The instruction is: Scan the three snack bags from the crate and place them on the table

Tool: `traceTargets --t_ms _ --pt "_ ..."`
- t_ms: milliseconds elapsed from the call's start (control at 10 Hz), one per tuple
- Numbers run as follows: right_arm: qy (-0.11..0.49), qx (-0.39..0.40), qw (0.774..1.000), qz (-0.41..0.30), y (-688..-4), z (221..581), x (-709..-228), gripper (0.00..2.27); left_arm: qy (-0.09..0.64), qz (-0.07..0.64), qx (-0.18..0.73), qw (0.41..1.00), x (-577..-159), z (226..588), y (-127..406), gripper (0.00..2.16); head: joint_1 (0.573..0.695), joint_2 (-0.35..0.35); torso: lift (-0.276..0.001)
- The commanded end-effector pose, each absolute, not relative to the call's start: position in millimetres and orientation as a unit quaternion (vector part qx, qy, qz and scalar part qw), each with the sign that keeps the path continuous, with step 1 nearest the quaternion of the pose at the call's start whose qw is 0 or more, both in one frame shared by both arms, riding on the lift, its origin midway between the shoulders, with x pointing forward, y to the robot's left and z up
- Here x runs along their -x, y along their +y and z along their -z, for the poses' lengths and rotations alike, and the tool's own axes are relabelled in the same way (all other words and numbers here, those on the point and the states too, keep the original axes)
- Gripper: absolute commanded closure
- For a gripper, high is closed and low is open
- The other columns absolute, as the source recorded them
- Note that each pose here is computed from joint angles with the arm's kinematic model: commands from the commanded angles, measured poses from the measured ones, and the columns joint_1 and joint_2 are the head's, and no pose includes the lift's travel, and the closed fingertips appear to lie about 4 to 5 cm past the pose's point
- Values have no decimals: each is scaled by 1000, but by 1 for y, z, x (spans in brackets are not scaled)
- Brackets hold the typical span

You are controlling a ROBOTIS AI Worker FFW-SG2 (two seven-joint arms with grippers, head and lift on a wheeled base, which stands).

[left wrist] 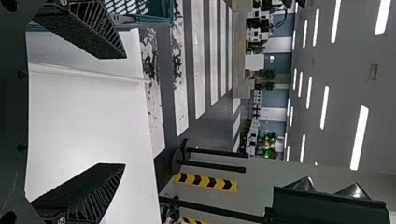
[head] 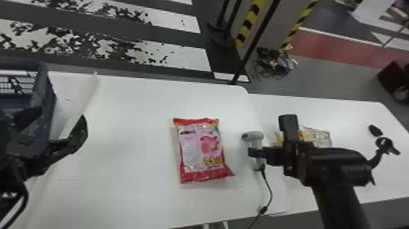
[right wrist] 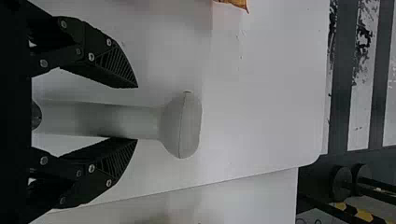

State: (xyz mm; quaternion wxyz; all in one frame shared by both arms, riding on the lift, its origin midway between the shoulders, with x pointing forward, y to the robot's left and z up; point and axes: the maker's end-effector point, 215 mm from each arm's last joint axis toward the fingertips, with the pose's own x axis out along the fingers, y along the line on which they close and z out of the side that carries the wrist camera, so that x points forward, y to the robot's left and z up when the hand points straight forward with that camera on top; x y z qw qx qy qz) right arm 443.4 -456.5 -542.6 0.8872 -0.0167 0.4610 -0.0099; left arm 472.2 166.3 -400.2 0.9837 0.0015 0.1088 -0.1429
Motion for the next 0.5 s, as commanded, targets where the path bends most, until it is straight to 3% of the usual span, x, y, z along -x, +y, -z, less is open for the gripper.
traceTargets --t_ms 0,400 --pt "461 19 887 11 -458 542 -444 2256 109 143 -1 984 -472 400 166 39 695 -341 -62" --pt "452 19 892 9 -451 517 -438 2256 110 143 -3 984 -471 401 167 39 695 -342 -62"
